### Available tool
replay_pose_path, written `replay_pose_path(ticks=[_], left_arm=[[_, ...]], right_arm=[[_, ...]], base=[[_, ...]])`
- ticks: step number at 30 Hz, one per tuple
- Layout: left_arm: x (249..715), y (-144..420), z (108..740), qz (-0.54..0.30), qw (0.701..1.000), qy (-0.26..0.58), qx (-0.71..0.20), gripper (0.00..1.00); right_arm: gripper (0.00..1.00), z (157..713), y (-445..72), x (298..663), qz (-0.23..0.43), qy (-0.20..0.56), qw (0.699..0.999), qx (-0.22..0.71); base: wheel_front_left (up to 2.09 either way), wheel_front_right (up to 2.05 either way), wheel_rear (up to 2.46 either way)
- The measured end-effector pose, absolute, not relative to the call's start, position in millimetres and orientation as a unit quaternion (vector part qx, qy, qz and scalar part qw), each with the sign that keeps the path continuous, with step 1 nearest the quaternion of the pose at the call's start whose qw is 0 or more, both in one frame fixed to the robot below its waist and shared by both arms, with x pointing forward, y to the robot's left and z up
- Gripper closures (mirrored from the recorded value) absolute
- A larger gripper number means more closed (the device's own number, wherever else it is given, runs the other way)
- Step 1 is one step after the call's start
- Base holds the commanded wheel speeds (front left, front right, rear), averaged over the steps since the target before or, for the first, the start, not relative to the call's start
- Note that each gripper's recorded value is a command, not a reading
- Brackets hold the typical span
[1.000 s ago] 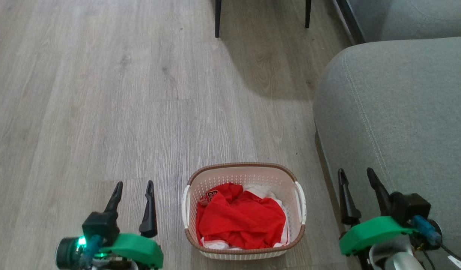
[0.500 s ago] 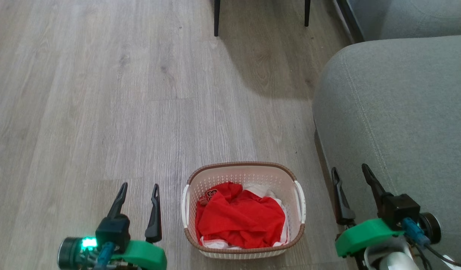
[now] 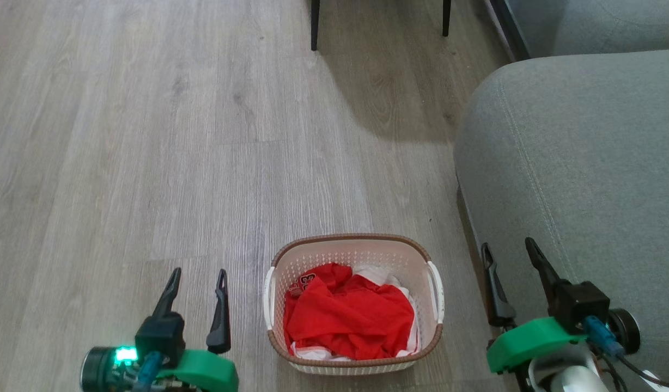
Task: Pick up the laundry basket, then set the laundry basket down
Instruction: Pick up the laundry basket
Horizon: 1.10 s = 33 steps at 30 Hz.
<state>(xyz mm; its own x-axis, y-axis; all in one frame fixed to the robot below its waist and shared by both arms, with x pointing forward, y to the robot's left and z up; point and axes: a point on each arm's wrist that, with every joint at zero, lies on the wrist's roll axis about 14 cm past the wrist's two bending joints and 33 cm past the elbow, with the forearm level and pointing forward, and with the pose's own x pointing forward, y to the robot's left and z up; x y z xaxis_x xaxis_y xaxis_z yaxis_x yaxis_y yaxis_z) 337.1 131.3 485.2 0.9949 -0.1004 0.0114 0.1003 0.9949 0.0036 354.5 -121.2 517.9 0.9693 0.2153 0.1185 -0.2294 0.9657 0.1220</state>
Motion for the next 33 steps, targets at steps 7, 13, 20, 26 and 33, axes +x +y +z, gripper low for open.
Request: replay_pose_path(ticks=[7, 13, 20, 26, 33], left_arm=[[337.3, 132.0, 484.4, -0.049, 0.999, -0.004, 0.001, 0.0], [337.3, 132.3, 481.9, -0.049, 0.999, 0.0, 0.001, 0.0], [337.8, 131.6, 470.7, -0.051, 0.999, 0.018, -0.002, 0.0], [342.1, 130.2, 451.1, -0.054, 0.997, 0.051, -0.01, 0.0], [368.4, 125.6, 431.8, -0.063, 0.995, 0.078, -0.01, 0.0]], right_arm=[[0.0, 517.5, -121.2, 354.7, 0.112, -0.051, 0.99, 0.068], [0.0, 515.1, -120.6, 355.3, 0.113, -0.048, 0.99, 0.068], [0.0, 500.1, -119.0, 356.6, 0.114, -0.024, 0.991, 0.069], [0.0, 478.5, -118.4, 363.1, 0.113, 0.01, 0.991, 0.071], [0.0, 462.3, -115.8, 390.8, 0.116, 0.032, 0.99, 0.07]], base=[[0.0, 0.0, 0.0], [0.0, 0.0, 0.0], [0.0, 0.0, 0.0], [0.0, 0.0, 0.0], [0.0, 0.0, 0.0]])
